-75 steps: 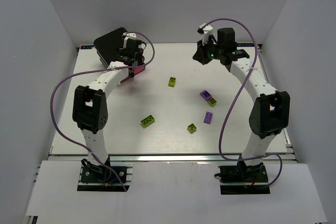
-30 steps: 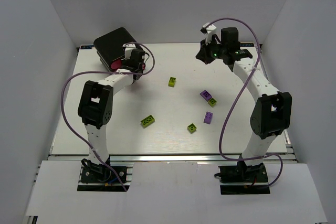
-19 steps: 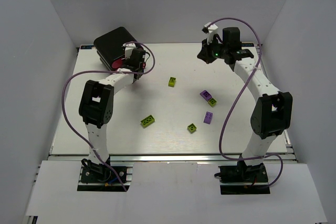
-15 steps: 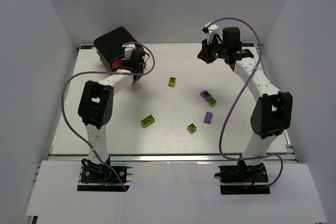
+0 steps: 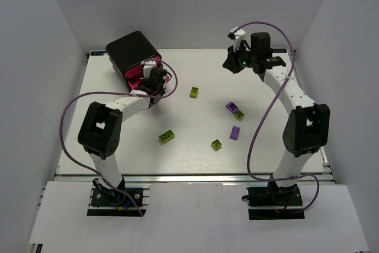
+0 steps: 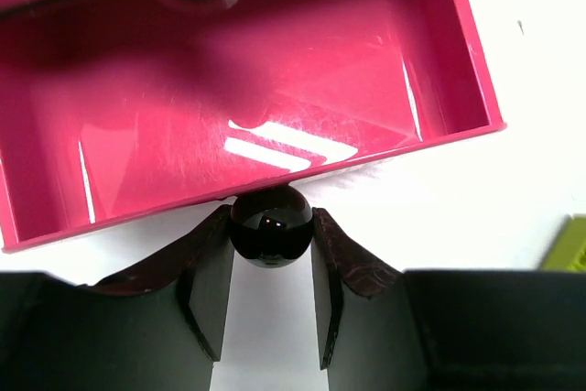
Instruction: Sort the legos into containers by color
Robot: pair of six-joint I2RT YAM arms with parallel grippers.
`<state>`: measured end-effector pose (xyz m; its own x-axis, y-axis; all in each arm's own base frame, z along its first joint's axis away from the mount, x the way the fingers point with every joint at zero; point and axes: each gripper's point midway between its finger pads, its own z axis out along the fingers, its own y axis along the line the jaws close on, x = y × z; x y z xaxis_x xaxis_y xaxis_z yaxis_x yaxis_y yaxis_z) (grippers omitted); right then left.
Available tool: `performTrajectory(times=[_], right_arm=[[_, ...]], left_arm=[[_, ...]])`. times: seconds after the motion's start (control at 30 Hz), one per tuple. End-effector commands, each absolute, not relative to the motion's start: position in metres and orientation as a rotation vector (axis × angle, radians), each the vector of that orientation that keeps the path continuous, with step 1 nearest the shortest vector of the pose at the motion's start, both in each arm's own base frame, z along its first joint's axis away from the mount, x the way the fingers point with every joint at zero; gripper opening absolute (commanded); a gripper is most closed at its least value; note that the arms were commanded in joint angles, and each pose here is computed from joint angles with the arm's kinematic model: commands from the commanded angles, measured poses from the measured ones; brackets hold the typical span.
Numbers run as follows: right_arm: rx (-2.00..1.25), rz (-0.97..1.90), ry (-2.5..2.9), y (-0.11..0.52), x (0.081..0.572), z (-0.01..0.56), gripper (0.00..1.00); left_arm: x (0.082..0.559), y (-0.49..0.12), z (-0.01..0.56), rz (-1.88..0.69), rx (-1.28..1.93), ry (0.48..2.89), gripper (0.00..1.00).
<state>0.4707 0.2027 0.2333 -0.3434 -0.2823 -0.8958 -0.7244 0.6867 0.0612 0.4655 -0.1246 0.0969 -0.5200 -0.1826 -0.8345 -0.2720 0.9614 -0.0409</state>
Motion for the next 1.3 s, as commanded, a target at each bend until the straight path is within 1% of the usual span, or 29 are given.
performTrajectory(times=[0.0, 0.1, 0.13, 0.17, 0.2, 0.23, 0.27, 0.3, 0.33, 0.37, 0.4, 0.5, 0.57, 0.6, 0.7, 0.73, 0.8, 0.93, 0.97, 1.0, 1.07, 1.27], right_arm=[[-0.802, 0.570, 1.848, 0.204, 0.463, 0.258, 0.00], [-0.807, 0.566, 1.853, 0.202, 0.460, 0.254, 0.00], [-0.823, 0.570, 1.852, 0.203, 0.459, 0.252, 0.04], [-0.831, 0.573, 1.854, 0.203, 0.457, 0.251, 0.15], [-0.859, 0.585, 1.858, 0.205, 0.454, 0.247, 0.38], [-0.864, 0.596, 1.866, 0.206, 0.451, 0.245, 0.46], [-0.891, 0.597, 1.865, 0.206, 0.450, 0.241, 0.53], [-0.915, 0.601, 1.866, 0.207, 0.448, 0.238, 0.63], [-0.940, 0.615, 1.884, 0.207, 0.443, 0.232, 0.65], [-0.979, 0.608, 1.888, 0.207, 0.441, 0.224, 0.67], [-0.998, 0.610, 1.897, 0.207, 0.440, 0.220, 0.69], [-1.062, 0.592, 1.964, 0.200, 0.432, 0.200, 0.73], [-1.071, 0.535, 2.070, 0.187, 0.428, 0.177, 0.73], [-1.077, 0.465, 2.116, 0.177, 0.430, 0.168, 0.73], [-1.106, 0.389, 2.245, 0.160, 0.419, 0.139, 0.74], [-1.101, 0.334, 2.296, 0.149, 0.416, 0.127, 0.74], [-1.108, 0.265, 2.338, 0.139, 0.413, 0.115, 0.74], [-1.139, 0.246, 2.383, 0.136, 0.404, 0.094, 0.74], [-1.152, 0.244, 2.390, 0.139, 0.402, 0.089, 0.74], [-1.155, 0.222, 2.399, 0.138, 0.403, 0.086, 0.74], [-1.175, 0.210, 2.434, 0.140, 0.402, 0.073, 0.74], [-1.204, 0.151, 2.471, 0.140, 0.406, 0.044, 0.75]], left_arm=[[0.456, -0.159, 0.128, -0.056, -0.320, 2.085, 0.20], [0.449, -0.161, 0.123, -0.056, -0.328, 2.097, 0.23], [0.448, -0.160, 0.123, -0.050, -0.332, 2.099, 0.28], [0.448, -0.159, 0.124, -0.040, -0.337, 2.104, 0.45], [0.447, -0.158, 0.123, -0.026, -0.334, 2.120, 0.54], [0.450, -0.159, 0.129, -0.031, -0.338, 2.108, 0.60], [0.448, -0.158, 0.128, -0.016, -0.335, 2.123, 0.72], [0.451, -0.159, 0.136, -0.017, -0.324, 2.115, 0.78], [0.451, -0.160, 0.139, -0.020, -0.320, 2.116, 0.79], [0.449, -0.159, 0.141, -0.015, -0.314, 2.126, 0.83], [0.448, -0.161, 0.147, -0.032, -0.302, 2.126, 0.83], [0.438, -0.165, 0.153, -0.079, -0.272, 2.142, 0.84], [0.426, -0.164, 0.161, -0.125, -0.261, 2.136, 0.84], [0.420, -0.168, 0.163, -0.164, -0.245, 2.140, 0.84], [0.397, -0.166, 0.176, -0.240, -0.231, 2.130, 0.84], [0.387, -0.164, 0.170, -0.249, -0.230, 2.151, 0.84], [0.372, -0.161, 0.185, -0.301, -0.246, 2.123, 0.83], [0.342, -0.155, 0.192, -0.395, -0.288, 2.087, 0.84], [0.334, -0.148, 0.182, -0.390, -0.300, 2.111, 0.84], [0.328, -0.142, 0.190, -0.407, -0.342, 2.086, 0.84], [0.316, -0.127, 0.187, -0.359, -0.392, 2.089, 0.88], [0.285, -0.108, 0.191, -0.392, -0.452, 2.017, 0.96]])
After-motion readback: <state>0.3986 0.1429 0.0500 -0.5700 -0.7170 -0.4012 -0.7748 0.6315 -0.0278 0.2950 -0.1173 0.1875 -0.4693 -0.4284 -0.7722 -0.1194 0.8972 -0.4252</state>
